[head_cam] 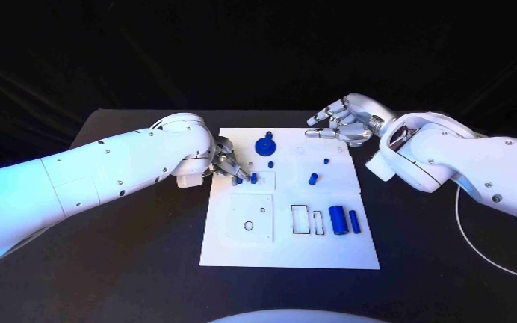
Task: Assemble the parts on the task board
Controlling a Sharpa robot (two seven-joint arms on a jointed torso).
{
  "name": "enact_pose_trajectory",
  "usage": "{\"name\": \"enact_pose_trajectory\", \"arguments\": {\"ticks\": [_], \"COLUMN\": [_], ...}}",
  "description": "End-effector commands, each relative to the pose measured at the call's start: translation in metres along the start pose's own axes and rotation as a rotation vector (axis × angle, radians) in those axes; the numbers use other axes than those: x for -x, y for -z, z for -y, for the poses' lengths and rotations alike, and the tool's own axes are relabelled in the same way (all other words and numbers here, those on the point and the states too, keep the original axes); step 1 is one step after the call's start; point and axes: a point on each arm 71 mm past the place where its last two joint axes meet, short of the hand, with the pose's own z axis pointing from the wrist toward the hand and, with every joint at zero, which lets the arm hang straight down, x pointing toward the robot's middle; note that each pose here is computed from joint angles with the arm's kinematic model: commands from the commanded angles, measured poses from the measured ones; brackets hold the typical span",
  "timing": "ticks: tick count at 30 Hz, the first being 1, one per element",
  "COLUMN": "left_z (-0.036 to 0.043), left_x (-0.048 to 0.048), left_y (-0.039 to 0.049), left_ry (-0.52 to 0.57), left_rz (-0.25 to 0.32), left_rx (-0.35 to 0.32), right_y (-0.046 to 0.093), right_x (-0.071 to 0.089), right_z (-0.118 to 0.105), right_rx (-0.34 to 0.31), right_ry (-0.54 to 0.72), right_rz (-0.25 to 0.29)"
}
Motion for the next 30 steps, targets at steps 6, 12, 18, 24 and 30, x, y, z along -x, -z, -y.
{"name": "enact_pose_trajectory", "arguments": {"ticks": [6,12,18,24,30], "left_z": [-0.0076,-0.0055,-0.0034,0.0122,0.0370], "left_x": [0.0075,0.0135,0.0230,0.0340,0.0315], "left_y": [0.0085,0.0190,0.0299,0.0345,0.0275], "left_ry": [0.105,0.214,0.330,0.286,0.088], "left_rz": [0.102,0.129,0.172,0.306,0.448], "left_rx": [-0.008,-0.110,-0.236,-0.431,-0.570], "right_y": [0.000,0.000,0.000,0.001,0.000], "right_x": [-0.001,-0.001,-0.001,-0.001,-0.001], "right_z": [0.000,0.000,0.001,0.002,0.001], "right_rx": [0.006,0.005,0.003,0.001,0.003], "right_ry": [0.004,0.004,0.004,0.004,0.004], "right_rz": [-0.013,-0.012,-0.012,-0.011,-0.012]}}
